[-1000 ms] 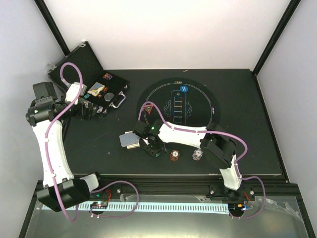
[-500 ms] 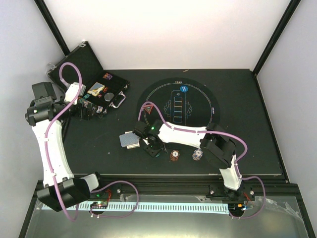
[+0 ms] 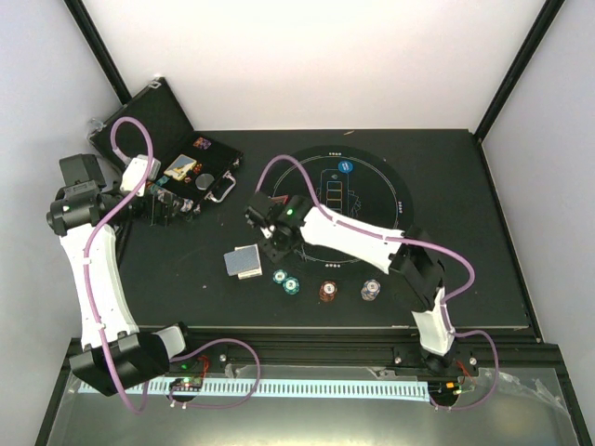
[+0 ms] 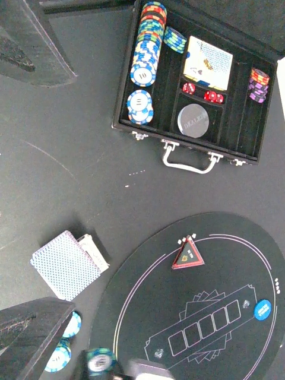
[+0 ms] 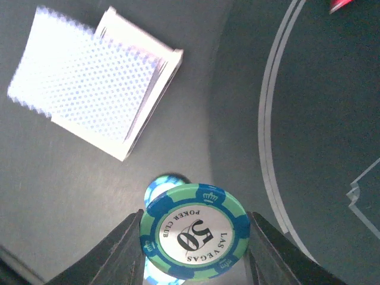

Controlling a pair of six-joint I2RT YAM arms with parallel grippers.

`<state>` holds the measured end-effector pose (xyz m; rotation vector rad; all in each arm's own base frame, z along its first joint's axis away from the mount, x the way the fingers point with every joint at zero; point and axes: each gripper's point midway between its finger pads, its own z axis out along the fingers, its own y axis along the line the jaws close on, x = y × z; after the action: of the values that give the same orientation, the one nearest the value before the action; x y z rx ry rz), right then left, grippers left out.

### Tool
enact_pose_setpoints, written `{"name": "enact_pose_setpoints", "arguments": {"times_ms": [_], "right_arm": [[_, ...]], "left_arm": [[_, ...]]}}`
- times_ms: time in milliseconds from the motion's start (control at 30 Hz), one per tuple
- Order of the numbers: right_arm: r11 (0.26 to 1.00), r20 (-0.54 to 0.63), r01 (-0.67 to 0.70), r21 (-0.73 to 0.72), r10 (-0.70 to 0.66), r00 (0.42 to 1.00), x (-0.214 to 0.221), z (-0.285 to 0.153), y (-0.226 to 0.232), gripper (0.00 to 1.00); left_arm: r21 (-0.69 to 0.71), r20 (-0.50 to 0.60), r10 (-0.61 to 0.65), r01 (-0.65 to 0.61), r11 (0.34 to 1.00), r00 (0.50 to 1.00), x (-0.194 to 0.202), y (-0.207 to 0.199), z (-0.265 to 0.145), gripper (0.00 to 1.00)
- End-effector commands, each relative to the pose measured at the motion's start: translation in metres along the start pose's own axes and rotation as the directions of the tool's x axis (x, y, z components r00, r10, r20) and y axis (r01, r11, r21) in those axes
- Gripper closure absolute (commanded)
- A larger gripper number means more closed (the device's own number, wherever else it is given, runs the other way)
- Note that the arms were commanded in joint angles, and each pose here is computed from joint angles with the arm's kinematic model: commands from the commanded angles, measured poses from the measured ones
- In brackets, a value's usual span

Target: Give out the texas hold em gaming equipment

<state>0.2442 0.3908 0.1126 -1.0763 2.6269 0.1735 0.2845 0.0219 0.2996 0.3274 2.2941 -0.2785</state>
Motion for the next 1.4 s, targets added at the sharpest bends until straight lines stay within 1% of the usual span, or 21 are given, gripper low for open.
{"name": "enact_pose_setpoints", "arguments": {"times_ms": [0,133,333,567,667,733,867,933,1067,1167,1267,1367], "right_arm": [[0.993,0.051,-0.113,0.039,0.111,0.992,-0.032,0.001,-0.038,0.83],[0.983,0.072,-0.178,0.044,0.175,0.982,-0.054,0.017,-0.063,0.83],[0.976,0.057,-0.209,0.06,0.205,0.977,-0.078,0.052,-0.086,0.84],[0.975,0.026,-0.21,0.065,0.209,0.978,-0.082,0.093,-0.086,0.84],[0.975,0.009,-0.209,0.081,0.209,0.978,-0.077,0.103,-0.088,0.84],[0.974,0.001,-0.206,0.096,0.207,0.978,-0.074,0.108,-0.091,0.82],[0.972,-0.012,-0.204,0.113,0.206,0.978,-0.07,0.114,-0.096,0.68],[0.972,-0.015,-0.205,0.114,0.209,0.978,-0.07,0.114,-0.096,0.53],[0.973,0.009,-0.205,0.106,0.205,0.979,-0.076,0.095,-0.096,0.35],[0.972,0.045,-0.21,0.106,0.207,0.977,-0.08,0.072,-0.097,0.27],[0.973,0.066,-0.203,0.109,0.197,0.978,-0.076,0.048,-0.092,0.27],[0.979,0.082,-0.176,0.106,0.168,0.982,-0.062,0.025,-0.074,0.24]], "left_arm": [[0.003,0.025,0.015,-0.015,1.0,1.0,-0.01,-0.002,-0.011,0.01],[0.008,0.025,0.012,-0.012,1.0,1.0,-0.01,-0.004,-0.012,0.01],[0.01,0.033,0.013,-0.013,1.0,0.999,-0.011,-0.005,-0.013,0.01],[0.001,0.035,0.017,-0.017,1.0,0.999,-0.011,-0.003,-0.013,0.01],[0.0,0.035,0.02,-0.02,1.0,0.999,-0.012,-0.003,-0.013,0.01],[-0.002,0.037,0.021,-0.021,1.0,0.999,-0.012,-0.002,-0.013,0.01],[0.004,0.032,0.015,-0.015,1.0,0.999,-0.011,-0.002,-0.011,0.01],[0.004,0.032,0.014,-0.014,1.0,0.999,-0.011,-0.002,-0.011,0.01],[0.007,0.033,0.014,-0.015,1.0,0.999,-0.011,-0.002,-0.011,0.01],[0.011,0.033,0.011,-0.011,1.0,0.999,-0.011,-0.003,-0.01,0.01],[0.01,0.035,0.013,-0.013,1.0,0.999,-0.012,-0.002,-0.011,0.01],[0.011,0.033,0.012,-0.012,1.0,0.999,-0.011,-0.003,-0.01,0.01]]}}
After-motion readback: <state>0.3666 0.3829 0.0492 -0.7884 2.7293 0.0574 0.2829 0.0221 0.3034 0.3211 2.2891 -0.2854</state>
